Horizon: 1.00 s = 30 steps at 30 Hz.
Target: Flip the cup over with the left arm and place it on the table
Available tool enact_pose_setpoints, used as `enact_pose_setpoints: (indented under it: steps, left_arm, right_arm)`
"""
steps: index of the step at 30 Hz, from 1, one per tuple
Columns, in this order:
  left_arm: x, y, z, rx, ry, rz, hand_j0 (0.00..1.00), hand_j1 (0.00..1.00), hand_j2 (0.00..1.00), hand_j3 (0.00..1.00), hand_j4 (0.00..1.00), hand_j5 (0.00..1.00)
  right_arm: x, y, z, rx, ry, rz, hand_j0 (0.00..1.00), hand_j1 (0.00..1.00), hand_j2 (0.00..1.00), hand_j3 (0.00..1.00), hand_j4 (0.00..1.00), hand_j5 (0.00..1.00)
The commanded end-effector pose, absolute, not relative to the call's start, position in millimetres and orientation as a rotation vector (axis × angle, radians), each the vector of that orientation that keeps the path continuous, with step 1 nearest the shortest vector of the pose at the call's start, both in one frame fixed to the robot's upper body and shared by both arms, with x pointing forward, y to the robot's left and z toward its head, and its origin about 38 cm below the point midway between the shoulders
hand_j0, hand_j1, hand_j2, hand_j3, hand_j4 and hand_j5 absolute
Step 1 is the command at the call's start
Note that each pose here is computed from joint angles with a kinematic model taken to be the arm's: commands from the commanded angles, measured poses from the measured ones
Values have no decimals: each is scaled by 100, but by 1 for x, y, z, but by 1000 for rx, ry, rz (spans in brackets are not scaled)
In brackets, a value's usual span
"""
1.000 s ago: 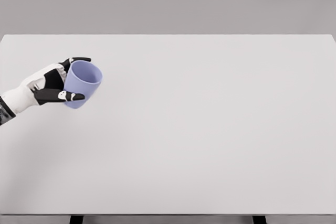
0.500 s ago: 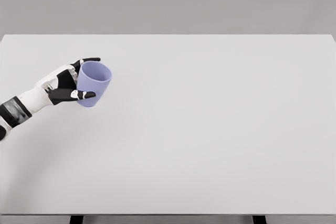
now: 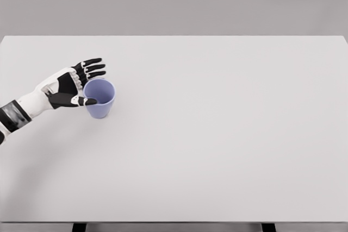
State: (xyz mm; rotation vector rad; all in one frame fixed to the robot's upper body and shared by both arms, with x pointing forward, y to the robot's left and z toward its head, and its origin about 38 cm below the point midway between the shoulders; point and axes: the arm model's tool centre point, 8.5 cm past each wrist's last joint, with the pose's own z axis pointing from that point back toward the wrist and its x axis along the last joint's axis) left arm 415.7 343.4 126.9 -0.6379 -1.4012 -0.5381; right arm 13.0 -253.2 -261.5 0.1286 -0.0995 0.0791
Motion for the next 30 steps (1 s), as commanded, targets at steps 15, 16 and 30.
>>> enact_pose_setpoints:
  steps: [15, 16, 30]
  left_arm:
    - [421, 416, 200, -248, -1380, -851, 100, 100, 100, 100, 100, 100]
    - [420, 411, 201, -252, -1382, -871, 100, 100, 100, 100, 100, 100]
    - [418, 408, 198, -257, -1375, -879, 100, 100, 100, 100, 100, 100]
  right_arm:
    - [13, -253, -261, 129, -100, 79, 100, 100, 100, 100, 100, 100]
    - [13, -253, -261, 129, -100, 79, 100, 100, 100, 100, 100, 100]
    - [13, -253, -261, 129, -100, 79, 100, 100, 100, 100, 100, 100]
